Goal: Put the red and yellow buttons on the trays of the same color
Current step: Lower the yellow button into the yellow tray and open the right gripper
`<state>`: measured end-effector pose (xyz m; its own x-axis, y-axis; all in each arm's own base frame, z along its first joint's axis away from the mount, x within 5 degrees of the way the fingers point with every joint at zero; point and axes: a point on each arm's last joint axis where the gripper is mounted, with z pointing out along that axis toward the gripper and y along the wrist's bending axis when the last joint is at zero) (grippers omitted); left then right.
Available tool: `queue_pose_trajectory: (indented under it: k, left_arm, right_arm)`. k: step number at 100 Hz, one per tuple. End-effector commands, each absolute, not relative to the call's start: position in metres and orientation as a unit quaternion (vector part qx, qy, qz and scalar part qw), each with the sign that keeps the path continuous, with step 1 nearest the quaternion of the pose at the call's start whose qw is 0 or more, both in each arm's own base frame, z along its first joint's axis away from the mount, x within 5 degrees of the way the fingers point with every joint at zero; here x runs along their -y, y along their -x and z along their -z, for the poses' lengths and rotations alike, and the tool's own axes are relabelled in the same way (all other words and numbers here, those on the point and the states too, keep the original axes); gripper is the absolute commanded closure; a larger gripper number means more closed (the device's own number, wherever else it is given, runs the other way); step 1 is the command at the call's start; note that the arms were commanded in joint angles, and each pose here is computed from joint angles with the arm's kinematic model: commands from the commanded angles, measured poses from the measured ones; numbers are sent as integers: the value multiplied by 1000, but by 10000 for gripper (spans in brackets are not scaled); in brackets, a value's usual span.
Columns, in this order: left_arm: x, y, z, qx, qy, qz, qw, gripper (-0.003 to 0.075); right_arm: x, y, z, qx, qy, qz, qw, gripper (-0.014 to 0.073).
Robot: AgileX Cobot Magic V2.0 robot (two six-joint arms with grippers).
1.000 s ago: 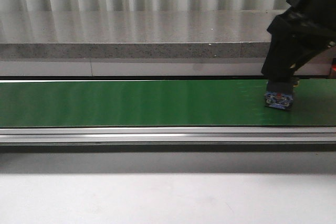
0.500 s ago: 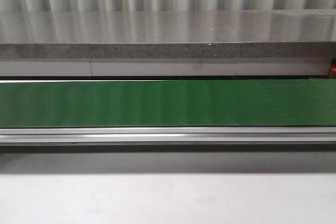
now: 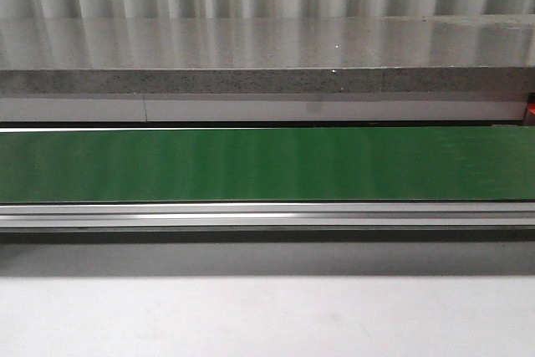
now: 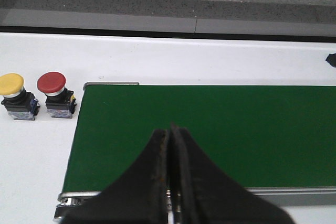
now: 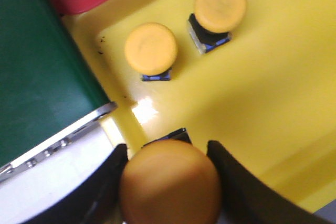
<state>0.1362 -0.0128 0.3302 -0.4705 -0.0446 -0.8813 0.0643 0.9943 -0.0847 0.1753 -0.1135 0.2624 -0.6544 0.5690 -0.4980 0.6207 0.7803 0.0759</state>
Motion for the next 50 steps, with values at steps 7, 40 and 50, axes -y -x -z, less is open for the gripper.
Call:
queue_pose_trajectory:
  k: [7, 40, 50]
  left_arm:
    - [14, -138, -345, -830, -4, 62, 554, 740]
    - [14, -138, -345, -830, -4, 62, 554, 740]
    - [14, -138, -345, -830, -4, 62, 554, 740]
  right_arm:
    - [120, -176, -264, -883, -338, 70, 319, 463]
    - [125, -183, -246, -881, -338, 72, 322, 463]
    - [129, -189, -233, -889, -342, 65, 297, 463]
